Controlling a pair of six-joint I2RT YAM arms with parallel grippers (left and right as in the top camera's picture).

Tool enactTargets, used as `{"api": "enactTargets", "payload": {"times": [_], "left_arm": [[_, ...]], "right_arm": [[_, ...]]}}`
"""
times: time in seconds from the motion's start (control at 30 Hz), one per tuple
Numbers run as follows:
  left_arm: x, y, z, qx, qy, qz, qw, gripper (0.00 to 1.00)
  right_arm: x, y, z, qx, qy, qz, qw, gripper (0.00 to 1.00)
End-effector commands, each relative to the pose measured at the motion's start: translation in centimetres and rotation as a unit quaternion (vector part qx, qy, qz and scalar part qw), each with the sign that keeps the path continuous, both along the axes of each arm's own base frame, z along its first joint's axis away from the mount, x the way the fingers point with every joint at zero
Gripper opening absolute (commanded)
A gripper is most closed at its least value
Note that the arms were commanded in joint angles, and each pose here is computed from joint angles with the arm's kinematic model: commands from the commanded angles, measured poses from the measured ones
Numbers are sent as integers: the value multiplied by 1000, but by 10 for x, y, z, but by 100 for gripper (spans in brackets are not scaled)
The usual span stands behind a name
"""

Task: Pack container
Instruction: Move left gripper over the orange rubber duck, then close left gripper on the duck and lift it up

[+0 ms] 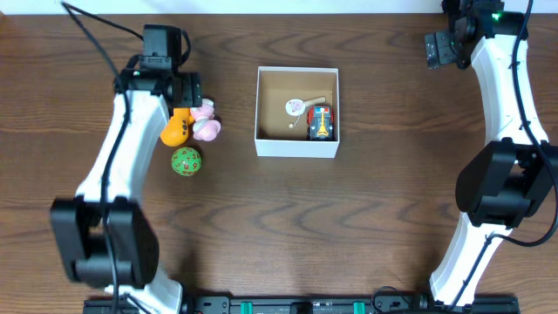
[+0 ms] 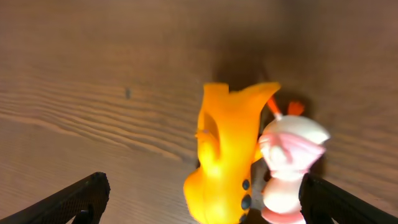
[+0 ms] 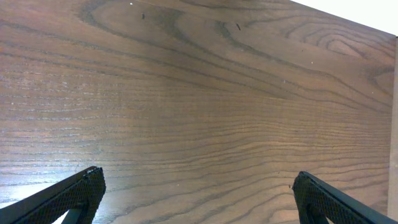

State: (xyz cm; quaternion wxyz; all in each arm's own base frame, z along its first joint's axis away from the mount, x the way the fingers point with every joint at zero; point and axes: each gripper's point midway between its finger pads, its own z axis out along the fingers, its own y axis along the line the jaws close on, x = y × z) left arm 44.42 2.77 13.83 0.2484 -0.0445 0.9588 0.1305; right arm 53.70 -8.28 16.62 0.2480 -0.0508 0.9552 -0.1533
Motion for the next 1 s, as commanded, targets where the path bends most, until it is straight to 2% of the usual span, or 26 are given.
{"api": "enactTargets", "payload": {"times": [0.0,0.23,0.5,0.83,0.97], "left_arm": [[4,0,-8,-9,9,-4,1000,98],[-1,2,-12,-8,21,-3,1000,98],[-11,16,-51,-13,71,13,997,98],[-10,26,-80,-75,92,24,993,98],[-10,14,-97,-131,105,12,986,98]], "right_arm": [[-2,-1,9,1,-10,-8,1000,99],[-2,-1,9,1,-10,-8,1000,99],[-2,-1,9,1,-10,-8,1000,99],[-2,-1,9,1,-10,-8,1000,99],[-2,-1,9,1,-10,-8,1000,99]]}}
